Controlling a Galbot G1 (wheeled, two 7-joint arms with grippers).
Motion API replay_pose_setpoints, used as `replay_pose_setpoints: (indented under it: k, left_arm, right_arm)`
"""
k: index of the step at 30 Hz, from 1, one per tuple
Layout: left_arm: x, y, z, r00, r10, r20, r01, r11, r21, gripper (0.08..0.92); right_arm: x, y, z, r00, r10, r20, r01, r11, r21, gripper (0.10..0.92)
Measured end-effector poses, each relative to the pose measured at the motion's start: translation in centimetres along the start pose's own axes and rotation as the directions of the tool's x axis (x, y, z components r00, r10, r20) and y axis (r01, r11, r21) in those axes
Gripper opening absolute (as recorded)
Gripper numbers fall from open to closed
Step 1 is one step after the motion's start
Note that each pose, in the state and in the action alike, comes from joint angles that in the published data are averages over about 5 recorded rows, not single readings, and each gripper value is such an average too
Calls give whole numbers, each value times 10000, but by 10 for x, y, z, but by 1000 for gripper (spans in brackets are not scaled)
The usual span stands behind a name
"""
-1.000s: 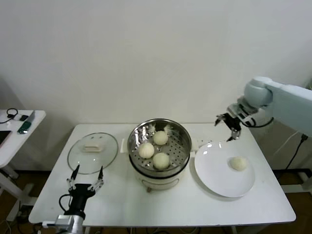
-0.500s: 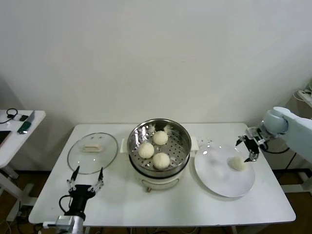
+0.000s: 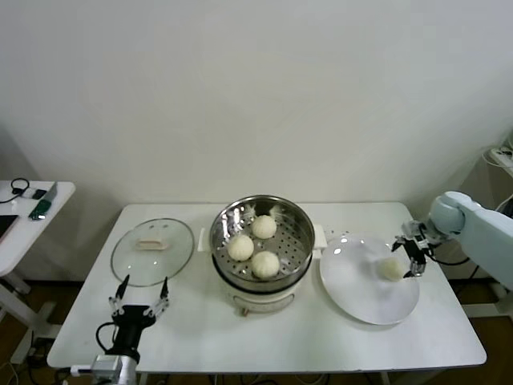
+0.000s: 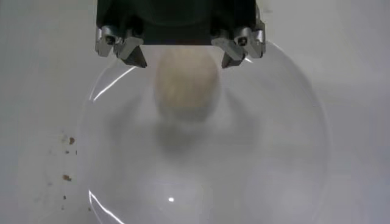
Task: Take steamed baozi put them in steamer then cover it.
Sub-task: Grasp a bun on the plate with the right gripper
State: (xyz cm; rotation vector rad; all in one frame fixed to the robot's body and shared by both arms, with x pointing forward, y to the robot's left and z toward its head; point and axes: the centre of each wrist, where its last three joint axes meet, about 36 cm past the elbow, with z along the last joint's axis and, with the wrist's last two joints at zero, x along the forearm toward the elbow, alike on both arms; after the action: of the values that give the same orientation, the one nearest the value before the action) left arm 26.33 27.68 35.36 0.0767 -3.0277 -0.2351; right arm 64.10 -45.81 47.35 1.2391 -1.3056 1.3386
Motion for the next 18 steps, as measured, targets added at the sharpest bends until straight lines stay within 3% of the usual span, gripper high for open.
replay_pose_setpoints:
  k: [11, 18]
  left_arm:
    - [0, 0, 1, 10000, 3, -39, -3, 10000, -32, 823]
    - [0, -2, 2, 10000, 33, -50, -33, 10000, -26, 823]
  right_arm:
    - [-19, -3, -4, 9992, -404, -9, 404, 9992, -20, 821]
    - [-23, -6, -6, 9992, -410, 31, 410, 9992, -13, 757]
